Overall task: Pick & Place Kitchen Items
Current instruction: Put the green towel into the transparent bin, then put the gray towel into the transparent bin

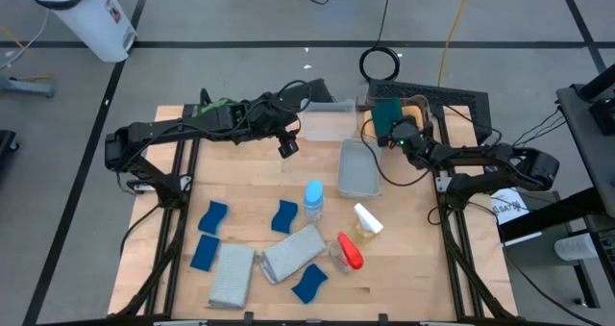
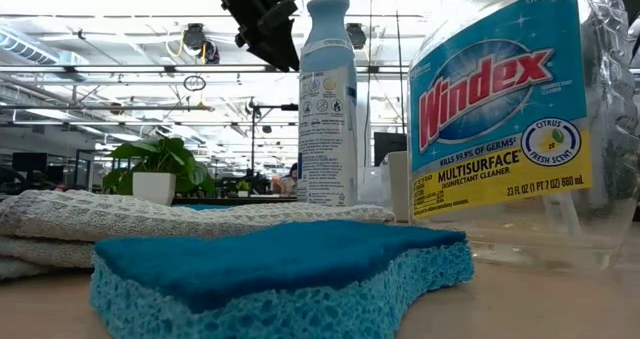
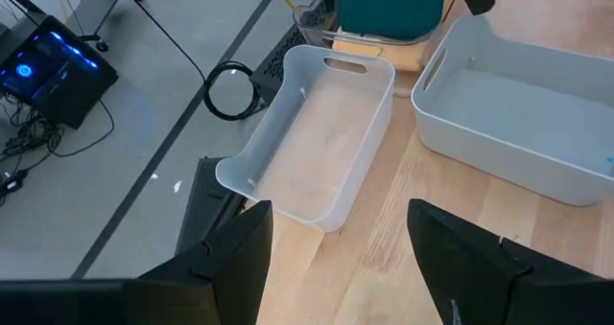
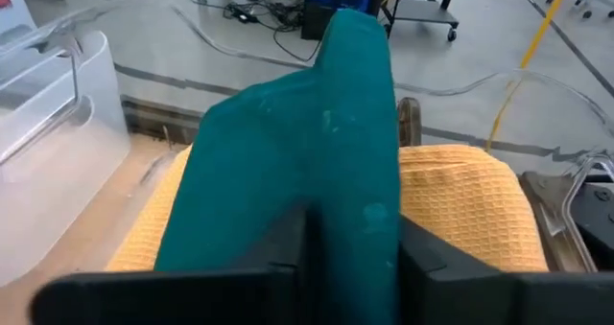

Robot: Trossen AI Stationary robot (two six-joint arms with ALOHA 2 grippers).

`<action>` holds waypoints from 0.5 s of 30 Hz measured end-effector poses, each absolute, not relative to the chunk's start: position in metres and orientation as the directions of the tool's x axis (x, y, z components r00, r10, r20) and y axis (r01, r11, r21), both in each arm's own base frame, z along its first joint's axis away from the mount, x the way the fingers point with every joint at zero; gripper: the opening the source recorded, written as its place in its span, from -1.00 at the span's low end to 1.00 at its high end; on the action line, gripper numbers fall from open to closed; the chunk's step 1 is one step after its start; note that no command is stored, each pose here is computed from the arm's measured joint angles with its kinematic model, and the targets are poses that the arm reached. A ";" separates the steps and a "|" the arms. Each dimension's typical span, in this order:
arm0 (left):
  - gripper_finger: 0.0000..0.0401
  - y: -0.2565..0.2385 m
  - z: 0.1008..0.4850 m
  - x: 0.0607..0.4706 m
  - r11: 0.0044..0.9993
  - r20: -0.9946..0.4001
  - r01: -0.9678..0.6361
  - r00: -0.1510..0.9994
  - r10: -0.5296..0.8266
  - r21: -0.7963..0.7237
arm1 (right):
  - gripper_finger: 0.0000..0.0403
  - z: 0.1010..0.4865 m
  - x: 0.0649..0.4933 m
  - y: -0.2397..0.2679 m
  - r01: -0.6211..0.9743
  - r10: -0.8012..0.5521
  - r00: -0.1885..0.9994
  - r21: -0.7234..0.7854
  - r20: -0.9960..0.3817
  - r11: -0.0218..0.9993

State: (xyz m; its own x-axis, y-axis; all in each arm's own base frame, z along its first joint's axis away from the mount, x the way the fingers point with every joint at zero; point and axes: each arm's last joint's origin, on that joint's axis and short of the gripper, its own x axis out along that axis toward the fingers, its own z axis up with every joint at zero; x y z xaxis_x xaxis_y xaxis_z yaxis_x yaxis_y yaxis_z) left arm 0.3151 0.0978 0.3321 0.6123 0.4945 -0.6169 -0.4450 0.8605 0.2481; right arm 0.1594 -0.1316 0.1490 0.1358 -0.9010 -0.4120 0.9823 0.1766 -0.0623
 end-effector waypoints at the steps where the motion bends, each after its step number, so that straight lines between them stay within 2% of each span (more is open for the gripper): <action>1: 0.22 0.098 0.332 0.315 0.860 -0.617 -0.445 0.612 0.494 0.248 | -0.52 0.149 0.159 -0.132 0.982 -0.901 0.136 -0.068 -0.413 0.179; 9: 0.22 0.098 0.332 0.315 0.859 -0.618 -0.453 0.612 0.494 0.239 | 0.02 0.158 0.157 -0.131 0.972 -0.920 0.121 -0.143 -0.373 0.186; 15: 0.22 0.098 0.332 0.315 0.859 -0.618 -0.454 0.612 0.494 0.237 | 0.27 0.178 0.151 -0.126 0.969 -0.941 0.157 -0.139 -0.300 0.206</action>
State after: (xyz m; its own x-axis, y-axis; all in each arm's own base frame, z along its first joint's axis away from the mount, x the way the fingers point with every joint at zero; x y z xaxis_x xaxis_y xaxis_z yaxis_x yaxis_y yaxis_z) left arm 0.3150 0.0978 0.3319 0.6116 0.4943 -0.6178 -0.4541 0.8587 0.2375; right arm 0.1508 -0.1265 0.1782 0.1571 -0.9408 -0.3003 0.9686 0.2061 -0.1389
